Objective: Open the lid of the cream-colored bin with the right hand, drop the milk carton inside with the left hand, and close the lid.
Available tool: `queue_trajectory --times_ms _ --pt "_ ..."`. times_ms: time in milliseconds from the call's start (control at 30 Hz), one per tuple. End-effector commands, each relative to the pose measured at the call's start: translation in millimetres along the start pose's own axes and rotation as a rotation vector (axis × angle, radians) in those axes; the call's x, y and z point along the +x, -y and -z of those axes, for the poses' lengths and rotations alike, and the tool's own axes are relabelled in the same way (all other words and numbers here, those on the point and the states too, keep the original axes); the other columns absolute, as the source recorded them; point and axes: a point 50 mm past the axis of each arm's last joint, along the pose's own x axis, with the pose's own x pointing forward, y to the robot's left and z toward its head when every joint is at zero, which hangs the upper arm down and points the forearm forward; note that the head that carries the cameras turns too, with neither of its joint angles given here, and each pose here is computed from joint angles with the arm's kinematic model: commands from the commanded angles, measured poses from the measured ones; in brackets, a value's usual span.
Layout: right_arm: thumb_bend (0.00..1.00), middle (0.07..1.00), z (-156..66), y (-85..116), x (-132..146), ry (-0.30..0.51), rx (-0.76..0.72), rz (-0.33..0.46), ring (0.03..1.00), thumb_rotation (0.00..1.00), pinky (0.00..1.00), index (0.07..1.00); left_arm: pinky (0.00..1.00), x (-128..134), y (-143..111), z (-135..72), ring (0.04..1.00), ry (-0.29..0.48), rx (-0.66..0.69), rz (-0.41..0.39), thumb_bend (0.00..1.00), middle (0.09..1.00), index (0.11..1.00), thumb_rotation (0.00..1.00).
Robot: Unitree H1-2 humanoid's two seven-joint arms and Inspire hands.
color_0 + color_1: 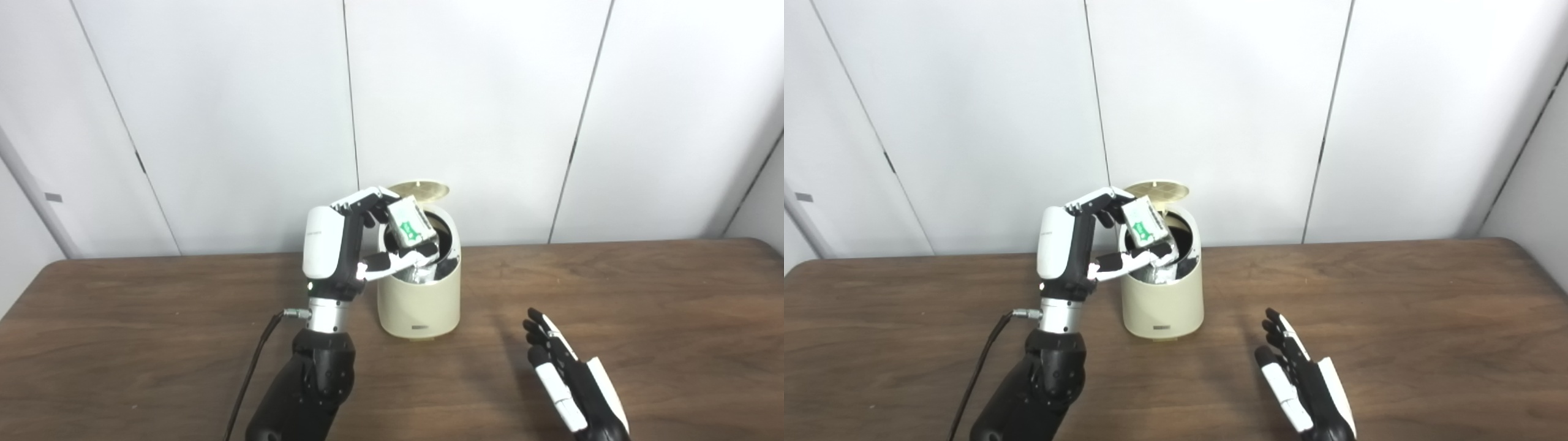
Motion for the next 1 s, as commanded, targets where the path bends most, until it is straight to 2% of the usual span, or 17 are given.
queue_trajectory --times_ms 0,333,967 --pt "0.58 0.909 -14.4 4.0 2.1 0.068 -0.001 0.008 0.903 1.00 0.82 0.939 0.36 30.5 -6.3 -11.1 0.430 0.099 -0.001 -0.063 0.48 0.466 0.496 0.00" --pt "0.57 0.906 -16.2 3.1 2.0 0.075 0.006 -0.008 0.903 1.00 0.83 0.942 0.37 29.6 -4.5 -7.7 0.429 0.152 0.012 -0.097 0.48 0.467 0.493 0.00" --pt "0.57 0.902 -14.4 2.4 3.1 0.064 -0.001 -0.011 0.882 1.00 0.80 0.945 0.37 34.6 -4.3 -17.3 0.412 0.188 -0.021 -0.142 0.48 0.457 0.497 0.00"
